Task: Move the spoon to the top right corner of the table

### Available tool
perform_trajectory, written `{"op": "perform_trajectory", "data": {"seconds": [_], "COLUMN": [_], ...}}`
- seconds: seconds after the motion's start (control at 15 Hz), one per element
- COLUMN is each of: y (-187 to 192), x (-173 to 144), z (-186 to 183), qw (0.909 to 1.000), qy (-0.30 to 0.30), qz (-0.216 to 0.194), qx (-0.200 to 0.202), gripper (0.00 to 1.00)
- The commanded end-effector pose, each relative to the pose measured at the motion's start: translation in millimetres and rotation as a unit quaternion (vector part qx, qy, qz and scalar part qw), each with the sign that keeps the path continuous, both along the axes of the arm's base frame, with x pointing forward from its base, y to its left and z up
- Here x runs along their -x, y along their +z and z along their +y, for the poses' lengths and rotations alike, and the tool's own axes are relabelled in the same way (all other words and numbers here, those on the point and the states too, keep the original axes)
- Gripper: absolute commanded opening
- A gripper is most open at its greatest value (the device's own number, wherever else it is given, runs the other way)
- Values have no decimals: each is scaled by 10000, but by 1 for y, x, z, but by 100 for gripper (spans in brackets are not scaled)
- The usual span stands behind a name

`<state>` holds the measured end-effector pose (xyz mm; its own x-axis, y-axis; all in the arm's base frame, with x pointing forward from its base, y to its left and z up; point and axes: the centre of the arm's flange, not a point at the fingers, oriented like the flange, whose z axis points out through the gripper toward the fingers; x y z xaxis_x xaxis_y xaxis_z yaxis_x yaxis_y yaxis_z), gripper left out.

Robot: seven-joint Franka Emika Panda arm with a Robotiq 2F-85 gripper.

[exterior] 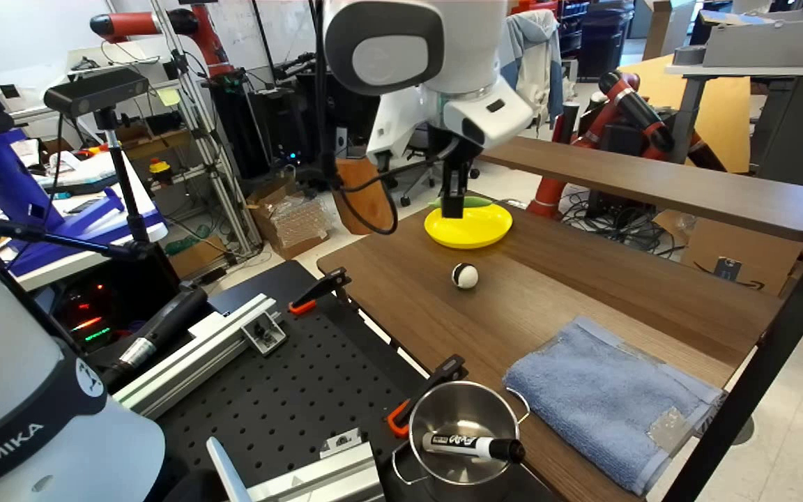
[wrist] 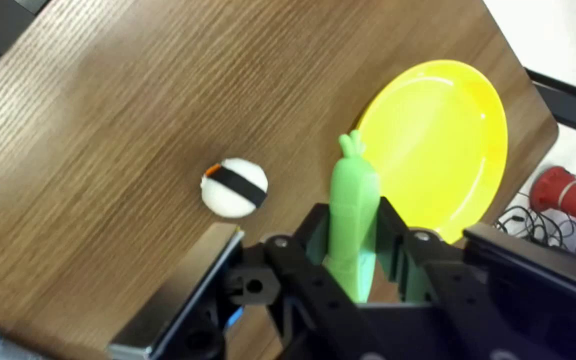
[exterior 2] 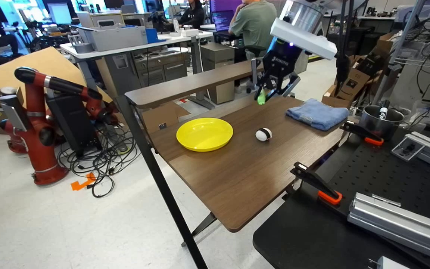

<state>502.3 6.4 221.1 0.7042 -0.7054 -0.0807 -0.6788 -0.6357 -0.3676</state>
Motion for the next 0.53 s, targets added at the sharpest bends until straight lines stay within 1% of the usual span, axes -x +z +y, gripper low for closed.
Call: {"op": "perform_trajectory", "data": {"seconds": [0.0, 0.2, 0.47], "y": [16, 17, 7], "x": [-17, -30, -38], "z": [-43, -85, -130], "qw": [9984, 9943, 9875], "qy": [-318, -750, -1279], "qz": [33, 2, 37], "qx": [-472, -754, -917], "gripper": [7, 7, 7]}}
